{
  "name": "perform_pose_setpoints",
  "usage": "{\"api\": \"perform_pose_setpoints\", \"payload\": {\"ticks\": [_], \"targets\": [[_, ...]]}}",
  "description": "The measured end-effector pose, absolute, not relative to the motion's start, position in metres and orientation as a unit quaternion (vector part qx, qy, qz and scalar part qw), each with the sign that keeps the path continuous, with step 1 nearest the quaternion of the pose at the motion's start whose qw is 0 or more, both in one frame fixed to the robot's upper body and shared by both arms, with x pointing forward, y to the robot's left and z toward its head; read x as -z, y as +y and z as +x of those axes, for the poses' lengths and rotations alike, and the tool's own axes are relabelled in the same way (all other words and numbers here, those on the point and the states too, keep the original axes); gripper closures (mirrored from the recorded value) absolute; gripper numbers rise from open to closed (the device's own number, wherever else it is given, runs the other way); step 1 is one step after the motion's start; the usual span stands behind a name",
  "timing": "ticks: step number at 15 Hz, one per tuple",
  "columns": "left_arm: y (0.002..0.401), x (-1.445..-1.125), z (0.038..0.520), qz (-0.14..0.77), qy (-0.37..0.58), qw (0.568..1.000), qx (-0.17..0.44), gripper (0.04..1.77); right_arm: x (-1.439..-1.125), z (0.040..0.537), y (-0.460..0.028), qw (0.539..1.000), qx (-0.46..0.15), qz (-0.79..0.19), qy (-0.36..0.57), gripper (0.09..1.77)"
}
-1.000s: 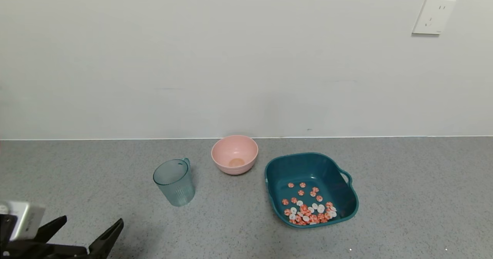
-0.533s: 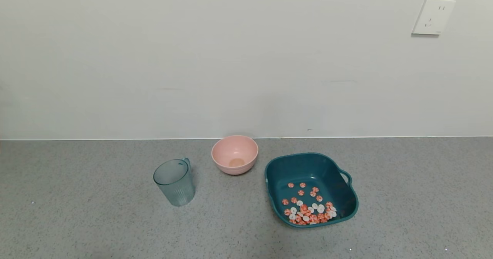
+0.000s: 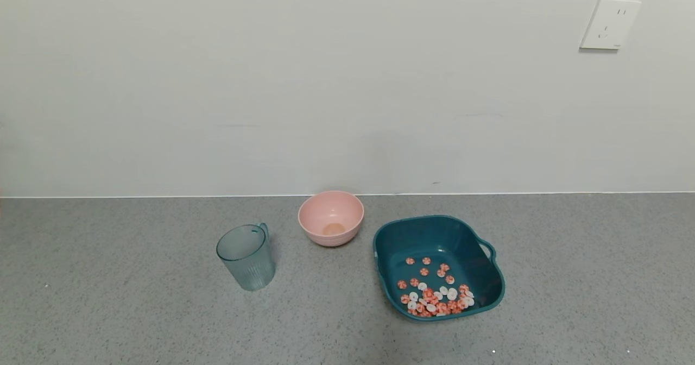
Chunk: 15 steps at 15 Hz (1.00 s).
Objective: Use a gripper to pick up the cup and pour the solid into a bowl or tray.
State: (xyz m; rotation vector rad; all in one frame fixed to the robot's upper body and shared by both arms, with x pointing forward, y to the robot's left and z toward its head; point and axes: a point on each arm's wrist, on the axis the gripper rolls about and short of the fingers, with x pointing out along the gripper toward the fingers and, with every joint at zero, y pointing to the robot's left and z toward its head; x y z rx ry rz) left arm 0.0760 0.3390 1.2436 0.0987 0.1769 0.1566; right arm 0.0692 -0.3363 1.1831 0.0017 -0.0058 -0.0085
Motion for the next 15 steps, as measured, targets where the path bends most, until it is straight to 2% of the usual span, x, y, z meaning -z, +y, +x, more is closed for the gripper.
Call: {"api": "perform_pose_setpoints", "payload": {"ticks": [6, 11, 15], "targets": [[0.336, -1.222, 0.054, 0.039, 0.038, 0.997, -0.050, 0.09, -1.183, 0.069, -0.336, 1.000, 0.004, 0.001, -0.003, 0.15], [0.335, -1.225, 0.056, 0.032, -0.090, 0.994, -0.045, 0.09, -1.183, 0.069, -0.336, 1.000, 0.004, 0.001, -0.003, 0.15], [0.335, -1.201, 0.067, 0.034, -0.074, 0.996, -0.027, 0.09, -1.183, 0.069, -0.336, 1.000, 0.004, 0.001, -0.003, 0.15]]}}
